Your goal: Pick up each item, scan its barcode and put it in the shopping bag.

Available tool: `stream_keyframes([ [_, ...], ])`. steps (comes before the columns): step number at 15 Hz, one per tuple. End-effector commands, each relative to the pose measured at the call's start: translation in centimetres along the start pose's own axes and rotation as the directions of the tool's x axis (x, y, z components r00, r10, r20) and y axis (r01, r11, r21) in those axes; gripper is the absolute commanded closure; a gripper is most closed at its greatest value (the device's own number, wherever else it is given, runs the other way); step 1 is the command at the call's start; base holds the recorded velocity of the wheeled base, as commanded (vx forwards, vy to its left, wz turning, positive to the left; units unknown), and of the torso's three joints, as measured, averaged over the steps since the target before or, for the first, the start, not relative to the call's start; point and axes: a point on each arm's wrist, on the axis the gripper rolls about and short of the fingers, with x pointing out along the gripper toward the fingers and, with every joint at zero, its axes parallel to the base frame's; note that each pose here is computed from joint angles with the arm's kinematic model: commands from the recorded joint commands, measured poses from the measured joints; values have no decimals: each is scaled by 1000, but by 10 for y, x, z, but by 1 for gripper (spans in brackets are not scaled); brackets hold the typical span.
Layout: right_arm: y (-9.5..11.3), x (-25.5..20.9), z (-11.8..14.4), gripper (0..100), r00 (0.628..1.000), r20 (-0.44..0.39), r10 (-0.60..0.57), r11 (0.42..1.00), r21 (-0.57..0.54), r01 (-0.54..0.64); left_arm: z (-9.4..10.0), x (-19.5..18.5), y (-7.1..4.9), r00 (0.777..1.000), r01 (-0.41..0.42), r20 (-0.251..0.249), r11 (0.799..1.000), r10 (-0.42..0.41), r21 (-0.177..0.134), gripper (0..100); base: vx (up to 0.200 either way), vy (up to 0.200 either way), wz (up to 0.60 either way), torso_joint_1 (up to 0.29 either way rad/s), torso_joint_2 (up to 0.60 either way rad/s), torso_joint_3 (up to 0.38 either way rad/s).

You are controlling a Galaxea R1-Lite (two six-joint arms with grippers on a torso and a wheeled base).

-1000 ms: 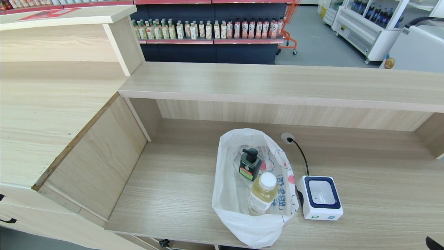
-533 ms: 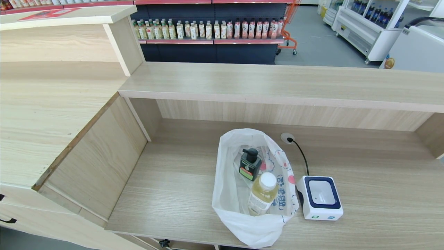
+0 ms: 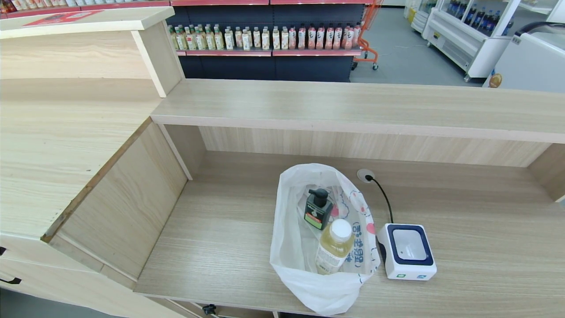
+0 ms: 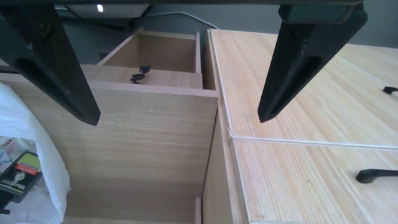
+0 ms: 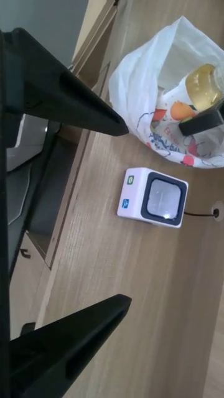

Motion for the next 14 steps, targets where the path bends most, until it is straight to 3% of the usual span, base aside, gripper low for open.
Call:
stream_keyframes([
  [1,1,-5,-2,0,999,54,-7,1000,-9,8,0,0,0,1000,0,1,1000,0,0,0,0,0,0,0,0,0],
  [6,0,-5,-2,0,997,46,-57,998,4,57,0,0,0,1000,0,1,1000,0,0,0,0,0,0,0,0,0],
  [8,0,-5,-8,0,997,-21,-80,996,32,81,0,0,0,1000,0,1,1000,0,0,0,0,0,0,0,0,0],
  [14,0,-5,-8,0,997,-24,-80,996,31,81,0,0,0,1000,0,1,1000,0,-3,0,0,0,0,0,0,0],
])
